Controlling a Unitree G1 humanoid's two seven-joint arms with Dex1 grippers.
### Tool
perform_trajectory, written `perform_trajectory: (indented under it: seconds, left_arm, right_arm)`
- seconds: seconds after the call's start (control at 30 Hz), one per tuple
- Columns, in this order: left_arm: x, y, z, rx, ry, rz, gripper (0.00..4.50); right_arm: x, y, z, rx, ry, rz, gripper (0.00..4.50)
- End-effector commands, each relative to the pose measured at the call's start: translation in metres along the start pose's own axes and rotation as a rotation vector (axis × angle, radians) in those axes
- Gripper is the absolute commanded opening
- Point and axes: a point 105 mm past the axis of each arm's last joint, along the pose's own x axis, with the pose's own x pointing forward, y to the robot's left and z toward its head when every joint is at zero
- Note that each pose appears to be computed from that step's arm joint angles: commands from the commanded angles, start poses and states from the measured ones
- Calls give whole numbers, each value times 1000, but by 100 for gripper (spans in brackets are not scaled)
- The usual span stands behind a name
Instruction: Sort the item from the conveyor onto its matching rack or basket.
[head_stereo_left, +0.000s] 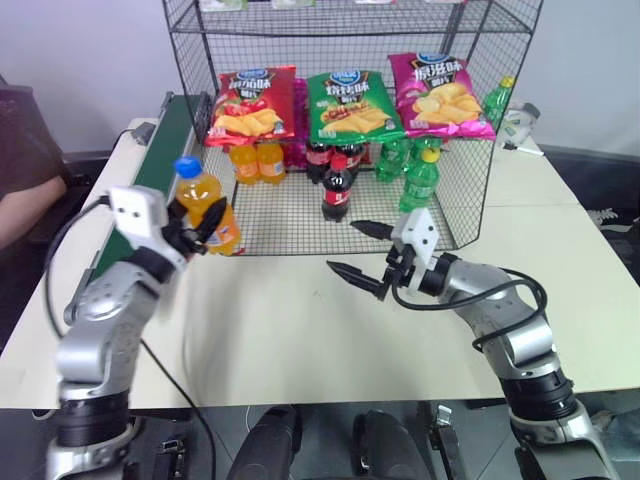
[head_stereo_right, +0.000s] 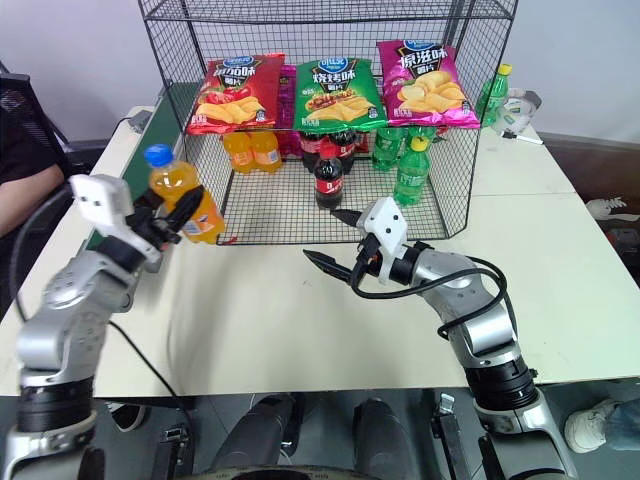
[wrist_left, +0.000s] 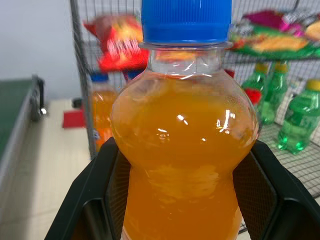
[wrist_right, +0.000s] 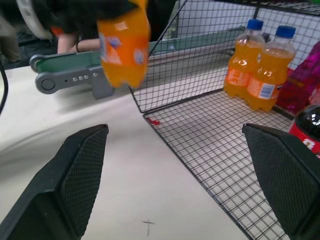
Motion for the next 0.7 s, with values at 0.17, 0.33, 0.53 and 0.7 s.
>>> perform_trajectory:
  seconds: [0.17,0.33,0.53,0.7]
  left_arm:
    - [43,-4,-22,27,-69,112,235]
    - [69,-4,-34,59,-105,165,235]
    - [87,-4,-46,78,-111,194,235]
    - [95,-9,-57,68,-93,179,235]
  right_arm:
    - [-3,2,20,-57,-53,-12,450]
    - [-3,1,21,-61,-56,-23,450]
    - [-3,2,21,-61,-57,-29,450]
    - [-4,2,21,-63,-56,-37,450]
